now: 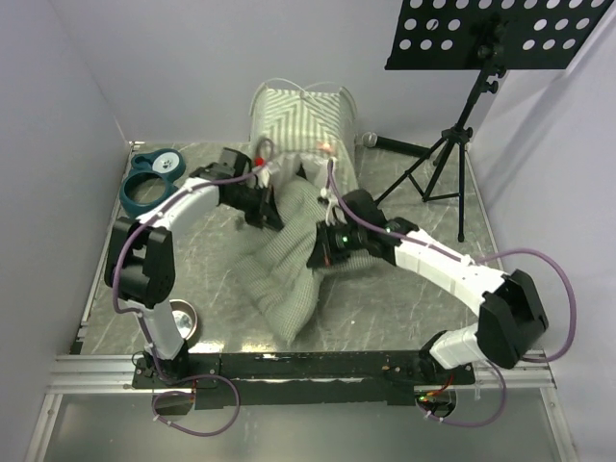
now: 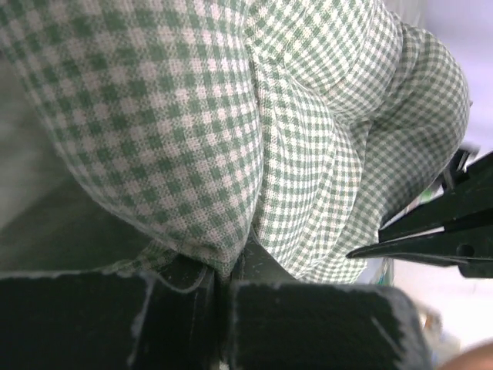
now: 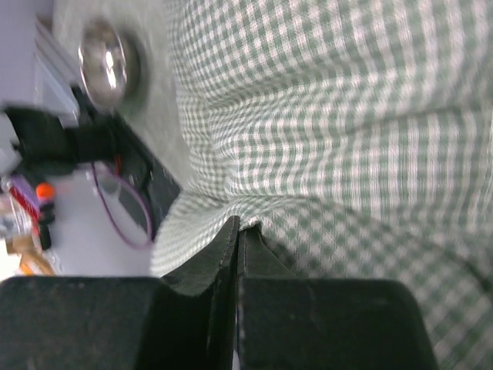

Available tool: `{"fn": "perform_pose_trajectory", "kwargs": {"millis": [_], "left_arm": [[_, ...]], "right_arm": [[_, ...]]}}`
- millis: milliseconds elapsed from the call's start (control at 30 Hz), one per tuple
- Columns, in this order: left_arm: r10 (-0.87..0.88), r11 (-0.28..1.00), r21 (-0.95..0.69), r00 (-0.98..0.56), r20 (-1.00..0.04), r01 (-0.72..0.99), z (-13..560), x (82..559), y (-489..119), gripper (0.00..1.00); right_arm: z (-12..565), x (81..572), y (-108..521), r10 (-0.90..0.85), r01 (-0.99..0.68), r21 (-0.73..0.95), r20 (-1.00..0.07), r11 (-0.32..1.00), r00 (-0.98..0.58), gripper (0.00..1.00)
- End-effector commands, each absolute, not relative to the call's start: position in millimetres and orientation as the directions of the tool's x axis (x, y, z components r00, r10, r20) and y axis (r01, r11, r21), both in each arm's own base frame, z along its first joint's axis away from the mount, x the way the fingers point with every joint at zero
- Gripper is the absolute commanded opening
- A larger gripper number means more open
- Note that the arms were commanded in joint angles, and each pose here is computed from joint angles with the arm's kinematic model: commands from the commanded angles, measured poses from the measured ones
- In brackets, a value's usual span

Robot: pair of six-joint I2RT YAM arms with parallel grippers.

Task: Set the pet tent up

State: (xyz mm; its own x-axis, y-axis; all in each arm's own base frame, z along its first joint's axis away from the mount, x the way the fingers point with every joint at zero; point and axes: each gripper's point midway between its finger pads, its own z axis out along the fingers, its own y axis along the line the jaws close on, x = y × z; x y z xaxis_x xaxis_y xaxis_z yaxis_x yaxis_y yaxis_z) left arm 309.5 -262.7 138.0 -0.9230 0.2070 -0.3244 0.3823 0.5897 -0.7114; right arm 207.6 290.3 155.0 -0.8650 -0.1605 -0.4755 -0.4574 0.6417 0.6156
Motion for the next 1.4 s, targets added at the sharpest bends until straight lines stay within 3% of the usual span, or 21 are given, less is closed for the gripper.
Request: {"fn": "perform_pose_trajectory", "kwargs": {"millis": [0, 233, 433, 600, 667, 800, 933, 1067, 1200, 1367], "left_arm": [[0.126, 0.548, -0.73, -0.903, -0.411, 0.409, 194, 329, -262, 0.01], [0.049, 0.625, -0.686, -0.896, -0.442, 0.372, 192, 353, -256, 0.01], [-0.031, 0.686, -0.634, -0.856, -0.516, 0.357, 189, 375, -241, 0.03], [-0.063, 0.571, -0.684, -0.806, -0.588, 0.454, 204, 361, -250, 0.11], [-0.077, 0.552, -0.697, -0.804, -0.589, 0.458, 201, 354, -250, 0.18], [-0.076, 0.478, -0.714, -0.785, -0.614, 0.512, 220, 346, -242, 0.45], [-0.101, 0.463, -0.648, -0.691, -0.716, 0.605, 253, 335, -224, 0.74], [-0.048, 0.45, -0.589, -0.641, -0.766, 0.671, 260, 315, -220, 0.8], [-0.022, 0.467, -0.607, -0.678, -0.735, 0.643, 239, 301, -227, 0.83], [-0.048, 0.548, -0.591, -0.682, -0.729, 0.593, 221, 316, -224, 0.86]], "right_arm": [[226, 273, 307, -0.024, -0.535, 0.577, -0.666, 0.617, -0.746, 0.0], [242, 356, 305, -0.044, -0.531, 0.391, -0.773, 0.752, -0.633, 0.0], [231, 387, 330, -0.16, -0.577, 0.26, -0.801, 0.774, -0.576, 0.0], [231, 410, 349, -0.202, -0.637, 0.125, -0.887, 0.761, -0.415, 0.0], [226, 411, 355, -0.213, -0.674, 0.109, -0.902, 0.731, -0.377, 0.0], [207, 415, 350, -0.244, -0.702, 0.081, -0.904, 0.707, -0.35, 0.0], [199, 412, 343, -0.225, -0.719, 0.13, -0.899, 0.682, -0.375, 0.0], [203, 407, 356, -0.186, -0.742, 0.203, -0.895, 0.64, -0.405, 0.0], [212, 406, 369, -0.147, -0.754, 0.263, -0.892, 0.603, -0.428, 0.0], [227, 407, 369, -0.104, -0.737, 0.287, -0.895, 0.612, -0.434, 0.0]]}}
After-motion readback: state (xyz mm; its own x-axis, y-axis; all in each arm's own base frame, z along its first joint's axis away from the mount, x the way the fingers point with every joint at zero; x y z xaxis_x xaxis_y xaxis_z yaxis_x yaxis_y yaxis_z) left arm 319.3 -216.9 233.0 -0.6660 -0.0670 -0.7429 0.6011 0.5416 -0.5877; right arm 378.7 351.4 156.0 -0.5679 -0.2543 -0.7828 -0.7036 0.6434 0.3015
